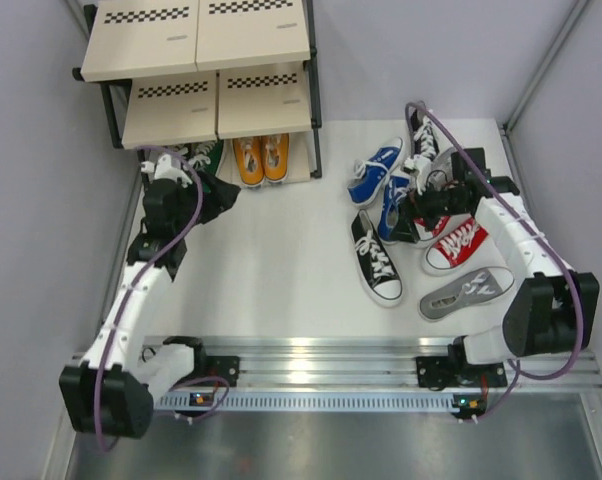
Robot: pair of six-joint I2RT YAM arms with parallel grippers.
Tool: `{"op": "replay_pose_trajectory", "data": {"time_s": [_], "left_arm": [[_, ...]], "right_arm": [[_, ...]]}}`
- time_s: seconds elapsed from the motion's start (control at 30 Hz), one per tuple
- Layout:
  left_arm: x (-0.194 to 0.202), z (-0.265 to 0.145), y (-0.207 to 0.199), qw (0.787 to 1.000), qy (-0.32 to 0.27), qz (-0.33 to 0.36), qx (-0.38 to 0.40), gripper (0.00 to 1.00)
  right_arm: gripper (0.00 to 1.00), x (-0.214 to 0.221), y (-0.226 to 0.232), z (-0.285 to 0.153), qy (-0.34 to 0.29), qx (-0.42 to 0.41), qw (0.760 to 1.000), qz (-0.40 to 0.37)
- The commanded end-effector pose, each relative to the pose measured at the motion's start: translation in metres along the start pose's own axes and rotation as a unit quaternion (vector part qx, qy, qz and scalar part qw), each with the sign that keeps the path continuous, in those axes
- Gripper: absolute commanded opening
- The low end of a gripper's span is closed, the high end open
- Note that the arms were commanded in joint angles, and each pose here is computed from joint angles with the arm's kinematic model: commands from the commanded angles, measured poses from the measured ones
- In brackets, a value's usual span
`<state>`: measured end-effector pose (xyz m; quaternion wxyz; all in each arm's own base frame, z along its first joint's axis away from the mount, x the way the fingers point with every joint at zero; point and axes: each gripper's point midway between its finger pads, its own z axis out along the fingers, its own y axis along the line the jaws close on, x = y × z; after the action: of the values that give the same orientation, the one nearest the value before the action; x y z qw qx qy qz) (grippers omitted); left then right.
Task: Place and organize the shoes onto the shoe shelf
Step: Pick up the shoe at the center of the board.
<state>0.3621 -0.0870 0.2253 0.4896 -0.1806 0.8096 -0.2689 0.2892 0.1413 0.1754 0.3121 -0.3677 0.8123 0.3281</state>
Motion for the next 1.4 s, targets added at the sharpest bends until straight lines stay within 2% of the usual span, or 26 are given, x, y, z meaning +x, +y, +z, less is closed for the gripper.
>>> {"op": "replay_pose_trajectory", "data": {"time_s": [0.0,0.07,0.1,0.13,0.23,0.3,0.4,0.5,0.67,0.77,0.8,0.87,0.9,0.97,1.0,1.03,1.1,1.17,1.2,1.3,1.37], "left_arm": [[0.007,-0.039,0.0,1.0,-0.022,0.019,0.006,0.79],[0.011,-0.058,0.003,0.999,-0.045,0.001,0.007,0.84],[0.011,-0.064,0.007,0.998,-0.057,-0.008,-0.002,0.94],[0.01,-0.07,0.009,0.997,-0.069,-0.026,-0.006,0.98],[0.01,-0.09,0.015,0.993,-0.102,-0.064,-0.015,0.98],[0.013,-0.101,0.01,0.992,-0.111,-0.061,0.006,0.98],[0.024,-0.104,0.001,0.994,-0.085,-0.066,0.034,0.98],[0.041,-0.101,-0.012,0.995,-0.033,-0.071,0.068,0.96],[0.061,-0.091,-0.029,0.99,0.053,-0.082,0.103,0.95],[0.065,-0.086,-0.038,0.986,0.085,-0.082,0.115,0.92],[0.067,-0.084,-0.039,0.985,0.095,-0.083,0.117,0.92],[0.077,-0.08,-0.048,0.981,0.124,-0.074,0.126,0.92],[0.08,-0.076,-0.048,0.983,0.125,-0.067,0.118,0.91],[0.104,-0.073,-0.061,0.979,0.154,-0.041,0.124,0.92],[0.108,-0.068,-0.061,0.982,0.148,-0.028,0.113,0.92],[0.129,-0.07,-0.073,0.976,0.176,-0.01,0.129,0.92],[0.142,-0.069,-0.085,0.971,0.188,-0.002,0.151,0.92],[0.156,-0.069,-0.096,0.964,0.206,0.007,0.17,0.92],[0.157,-0.069,-0.101,0.962,0.206,0.012,0.181,0.92],[0.158,-0.069,-0.121,0.951,0.214,0.022,0.221,0.93],[0.157,-0.071,-0.136,0.941,0.227,0.028,0.248,0.93]], "right_arm": [[0.99,-0.005,-0.01,0.005,0.033,0.036,0.998,-0.026],[0.99,0.003,-0.008,0.02,0.064,0.042,0.996,-0.036],[0.99,0.008,-0.007,0.026,0.075,0.042,0.996,-0.036],[0.99,0.013,-0.007,0.032,0.091,0.049,0.994,-0.033],[0.97,0.029,-0.014,0.043,0.114,0.067,0.991,-0.006],[0.97,0.039,-0.019,0.046,0.124,0.087,0.988,0.003],[0.96,0.054,-0.019,0.046,0.139,0.093,0.986,0.009],[0.96,0.073,-0.013,0.051,0.154,0.082,0.985,0.005],[0.92,0.081,-0.007,0.082,0.164,0.068,0.984,-0.009],[0.83,0.082,-0.013,0.098,0.171,0.08,0.982,0.001],[0.71,0.078,-0.016,0.1,0.169,0.082,0.982,-0.001],[0.55,0.077,-0.017,0.103,0.171,0.083,0.982,0.001],[0.33,0.076,-0.015,0.103,0.169,0.076,0.983,-0.004],[0.06,0.074,-0.011,0.101,0.164,0.064,0.984,-0.024],[0.0,0.075,-0.005,0.1,0.161,0.045,0.985,-0.04],[0.0,0.069,0.0,0.095,0.152,0.036,0.986,-0.056],[0.0,0.065,0.019,0.087,0.144,-0.007,0.986,-0.081],[0.0,0.049,0.031,0.073,0.124,-0.033,0.981,-0.149],[0.0,0.051,0.042,0.066,0.126,-0.065,0.973,-0.184],[0.0,0.037,0.056,0.051,0.11,-0.094,0.95,-0.275],[0.0,0.037,0.069,0.041,0.124,-0.118,0.934,-0.315]]}}
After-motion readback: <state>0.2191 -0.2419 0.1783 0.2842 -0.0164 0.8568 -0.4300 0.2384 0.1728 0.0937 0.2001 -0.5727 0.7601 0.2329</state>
